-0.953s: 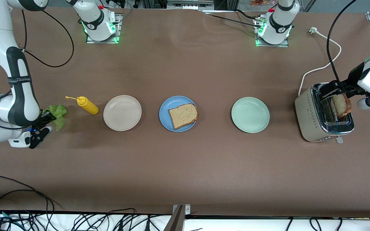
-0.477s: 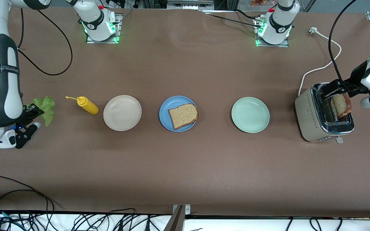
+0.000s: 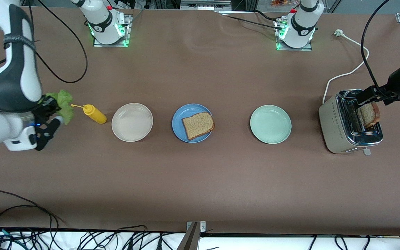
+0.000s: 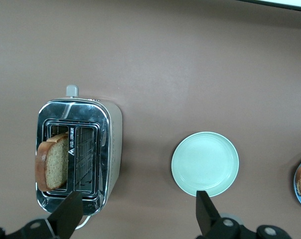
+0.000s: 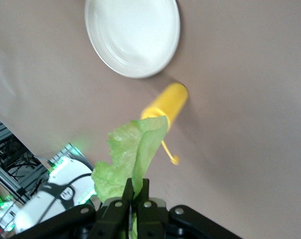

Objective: Make sandwich in blue plate with both arms
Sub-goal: 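Carry the lettuce over the bread on the blue plate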

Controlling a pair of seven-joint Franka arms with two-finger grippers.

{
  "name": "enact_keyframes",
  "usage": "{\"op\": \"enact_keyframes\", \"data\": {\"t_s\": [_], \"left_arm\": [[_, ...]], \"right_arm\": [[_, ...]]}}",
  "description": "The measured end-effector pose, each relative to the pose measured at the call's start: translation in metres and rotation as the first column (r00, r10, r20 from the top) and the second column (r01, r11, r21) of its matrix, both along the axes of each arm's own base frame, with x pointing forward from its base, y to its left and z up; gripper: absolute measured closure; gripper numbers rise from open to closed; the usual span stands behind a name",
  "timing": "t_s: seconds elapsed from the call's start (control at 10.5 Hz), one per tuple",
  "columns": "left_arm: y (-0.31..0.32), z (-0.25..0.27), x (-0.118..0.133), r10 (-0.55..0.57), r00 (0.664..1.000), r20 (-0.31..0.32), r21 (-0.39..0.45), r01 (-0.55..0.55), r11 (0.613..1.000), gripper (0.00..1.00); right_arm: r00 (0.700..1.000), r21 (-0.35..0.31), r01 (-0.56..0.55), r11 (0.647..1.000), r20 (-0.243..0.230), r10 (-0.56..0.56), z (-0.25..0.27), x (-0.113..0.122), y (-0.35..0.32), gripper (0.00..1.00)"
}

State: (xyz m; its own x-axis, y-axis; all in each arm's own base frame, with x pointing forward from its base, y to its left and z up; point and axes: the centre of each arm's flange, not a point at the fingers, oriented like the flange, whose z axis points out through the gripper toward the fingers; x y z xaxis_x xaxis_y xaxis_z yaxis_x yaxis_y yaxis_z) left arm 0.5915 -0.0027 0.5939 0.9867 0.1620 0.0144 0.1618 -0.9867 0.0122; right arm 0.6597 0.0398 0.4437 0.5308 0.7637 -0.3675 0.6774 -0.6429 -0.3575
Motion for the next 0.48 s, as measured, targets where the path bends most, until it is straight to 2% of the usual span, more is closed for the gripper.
{"op": "enact_keyframes", "data": {"t_s": [0.29, 0.48], "left_arm": [[-0.001, 0.0, 0.0, -0.003, 1.0, 0.0, 0.0, 0.003, 1.0, 0.0], [-0.002, 0.0, 0.0, -0.003, 1.0, 0.001, 0.0, 0.003, 1.0, 0.0]], "right_arm": [[0.992, 0.011, 0.122, 0.992, -0.02, -0.122, -0.001, -0.015, 0.109, 0.96], [0.973, 0.024, 0.229, 0.973, -0.018, -0.229, -0.013, -0.021, 0.17, 0.96]]}}
